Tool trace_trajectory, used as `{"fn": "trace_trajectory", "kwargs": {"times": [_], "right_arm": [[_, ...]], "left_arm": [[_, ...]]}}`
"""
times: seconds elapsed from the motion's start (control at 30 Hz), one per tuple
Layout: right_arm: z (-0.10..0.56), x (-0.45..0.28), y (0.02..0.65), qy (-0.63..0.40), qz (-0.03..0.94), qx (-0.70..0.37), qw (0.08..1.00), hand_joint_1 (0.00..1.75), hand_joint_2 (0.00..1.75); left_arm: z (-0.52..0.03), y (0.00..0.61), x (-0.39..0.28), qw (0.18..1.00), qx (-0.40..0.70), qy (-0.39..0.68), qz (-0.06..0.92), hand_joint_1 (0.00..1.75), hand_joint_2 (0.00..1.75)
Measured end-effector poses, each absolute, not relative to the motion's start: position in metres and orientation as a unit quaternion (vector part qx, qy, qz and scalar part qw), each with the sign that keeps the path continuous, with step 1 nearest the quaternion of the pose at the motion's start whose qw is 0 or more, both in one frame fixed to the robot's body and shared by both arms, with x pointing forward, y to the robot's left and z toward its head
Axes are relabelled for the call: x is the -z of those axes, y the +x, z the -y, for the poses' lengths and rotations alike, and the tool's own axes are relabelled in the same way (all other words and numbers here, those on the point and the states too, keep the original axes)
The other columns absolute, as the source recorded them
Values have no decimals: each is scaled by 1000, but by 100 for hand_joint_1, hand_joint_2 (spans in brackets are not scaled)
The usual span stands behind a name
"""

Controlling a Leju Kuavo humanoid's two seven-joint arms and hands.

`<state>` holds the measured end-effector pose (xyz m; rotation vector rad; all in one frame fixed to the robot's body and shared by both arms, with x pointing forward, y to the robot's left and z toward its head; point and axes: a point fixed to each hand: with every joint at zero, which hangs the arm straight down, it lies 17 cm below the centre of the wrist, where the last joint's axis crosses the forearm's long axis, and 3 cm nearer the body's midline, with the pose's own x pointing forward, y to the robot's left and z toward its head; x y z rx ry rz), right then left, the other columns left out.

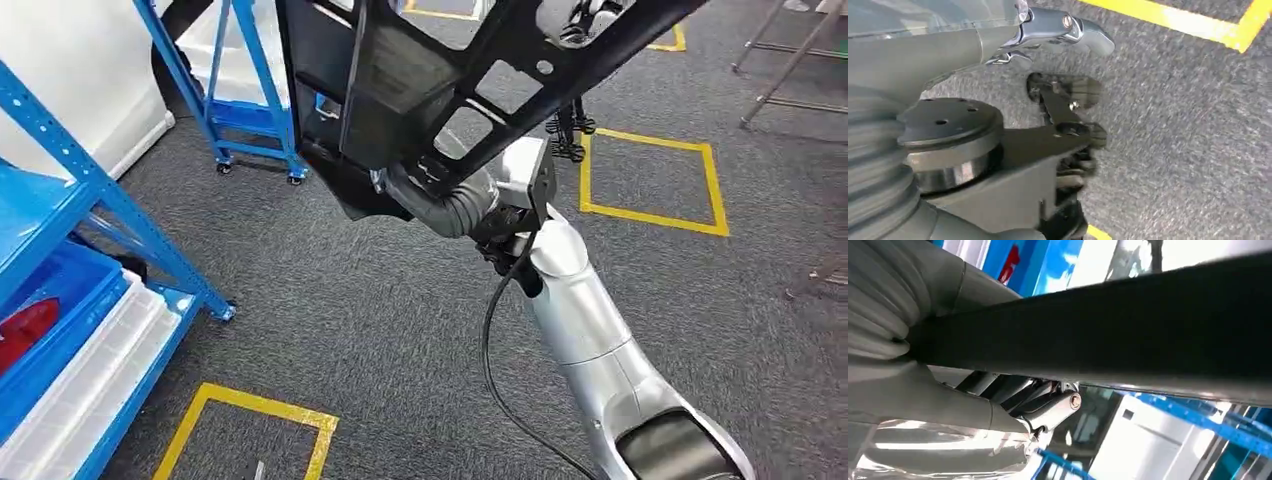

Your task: Take the parts from the cabinet and place them on the table.

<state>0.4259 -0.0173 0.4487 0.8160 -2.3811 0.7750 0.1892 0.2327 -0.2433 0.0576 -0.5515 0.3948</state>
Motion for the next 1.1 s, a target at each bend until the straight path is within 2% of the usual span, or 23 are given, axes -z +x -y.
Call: {"fn": "trace_trajectory", "kwargs": {"times": [1.1], "right_arm": [[26,-447,423,295,880,-278,250,175,175]], "left_arm": [[-232,192,243,944,-187,28,271,0,175]]}}
